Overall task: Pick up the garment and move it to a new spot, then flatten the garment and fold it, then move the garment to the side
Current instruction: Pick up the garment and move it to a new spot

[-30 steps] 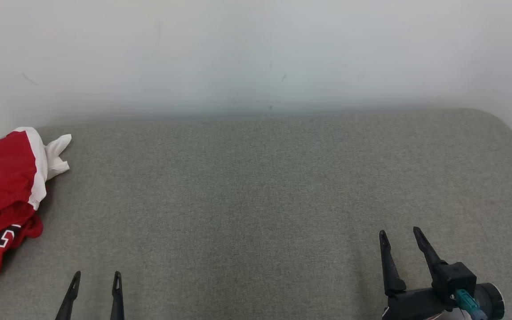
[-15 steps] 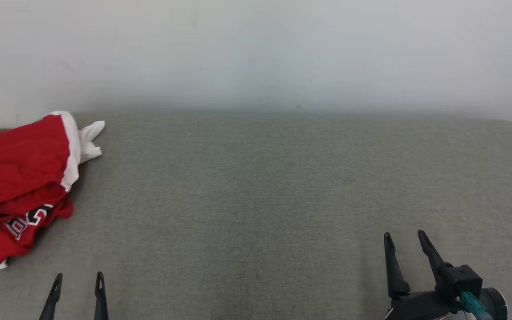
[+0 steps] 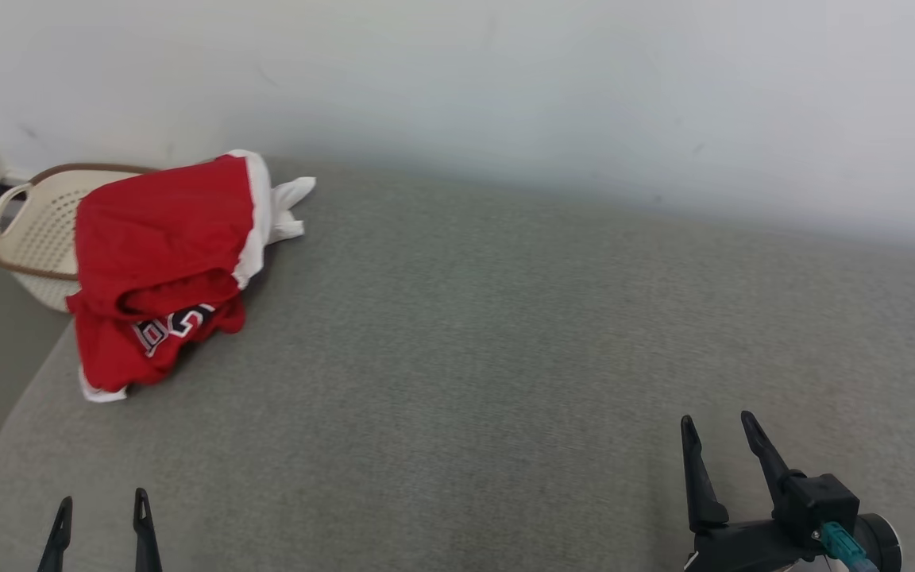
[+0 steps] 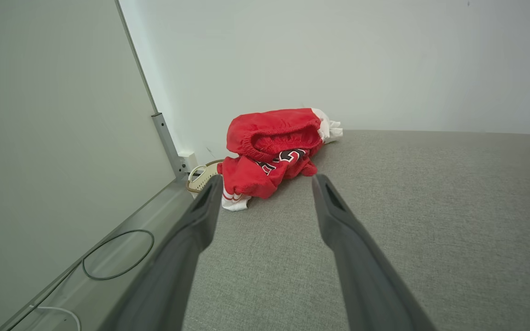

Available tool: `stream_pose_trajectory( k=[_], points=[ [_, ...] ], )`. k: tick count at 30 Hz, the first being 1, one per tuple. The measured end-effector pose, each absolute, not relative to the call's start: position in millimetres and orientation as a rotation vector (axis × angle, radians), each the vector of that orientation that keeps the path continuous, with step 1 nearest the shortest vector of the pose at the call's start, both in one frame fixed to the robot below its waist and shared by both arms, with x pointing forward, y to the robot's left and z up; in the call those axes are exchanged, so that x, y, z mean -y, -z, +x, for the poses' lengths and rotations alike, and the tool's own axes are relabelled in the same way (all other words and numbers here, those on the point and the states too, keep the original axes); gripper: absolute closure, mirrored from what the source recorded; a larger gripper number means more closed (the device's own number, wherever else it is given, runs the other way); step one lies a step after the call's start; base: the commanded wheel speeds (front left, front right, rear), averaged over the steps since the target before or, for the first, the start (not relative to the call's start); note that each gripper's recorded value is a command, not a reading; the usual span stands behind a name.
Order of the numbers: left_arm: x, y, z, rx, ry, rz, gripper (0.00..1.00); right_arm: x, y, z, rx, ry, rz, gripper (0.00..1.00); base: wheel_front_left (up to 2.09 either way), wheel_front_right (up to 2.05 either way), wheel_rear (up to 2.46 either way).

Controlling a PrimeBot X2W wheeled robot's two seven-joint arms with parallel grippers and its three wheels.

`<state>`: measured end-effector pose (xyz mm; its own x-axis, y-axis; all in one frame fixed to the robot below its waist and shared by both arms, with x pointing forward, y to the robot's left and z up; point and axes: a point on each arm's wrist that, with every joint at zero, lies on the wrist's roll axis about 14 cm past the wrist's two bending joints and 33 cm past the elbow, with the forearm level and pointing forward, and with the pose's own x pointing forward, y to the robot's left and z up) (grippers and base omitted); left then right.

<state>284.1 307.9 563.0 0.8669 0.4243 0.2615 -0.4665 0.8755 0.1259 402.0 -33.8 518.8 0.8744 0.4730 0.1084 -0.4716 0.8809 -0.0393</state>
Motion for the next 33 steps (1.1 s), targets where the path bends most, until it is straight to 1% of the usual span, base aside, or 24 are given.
stream_pose_trajectory(
  k=[9,21,29,33],
  points=[
    [-338.8,-561.3,241.0,0.214,-0.601,0.198,0.00,-11.4,-517.0,400.6,0.108,-0.617,0.015,0.00,0.00,0.00,0.00],
    [-370.6,-564.2,179.9,0.216,-0.778,0.218,0.00,-70.6,-524.6,384.7,0.121,-0.791,0.034,0.00,0.00,0.00,0.00],
    [-375.8,-568.1,170.7,0.227,-0.812,0.225,0.00,-81.0,-525.1,380.9,0.118,-0.823,0.039,0.00,0.00,0.00,0.00],
    [-373.0,-566.5,170.6,0.226,-0.802,0.216,0.00,-81.6,-525.0,379.7,0.116,-0.826,0.042,0.00,0.00,0.00,0.00]
  ],
)
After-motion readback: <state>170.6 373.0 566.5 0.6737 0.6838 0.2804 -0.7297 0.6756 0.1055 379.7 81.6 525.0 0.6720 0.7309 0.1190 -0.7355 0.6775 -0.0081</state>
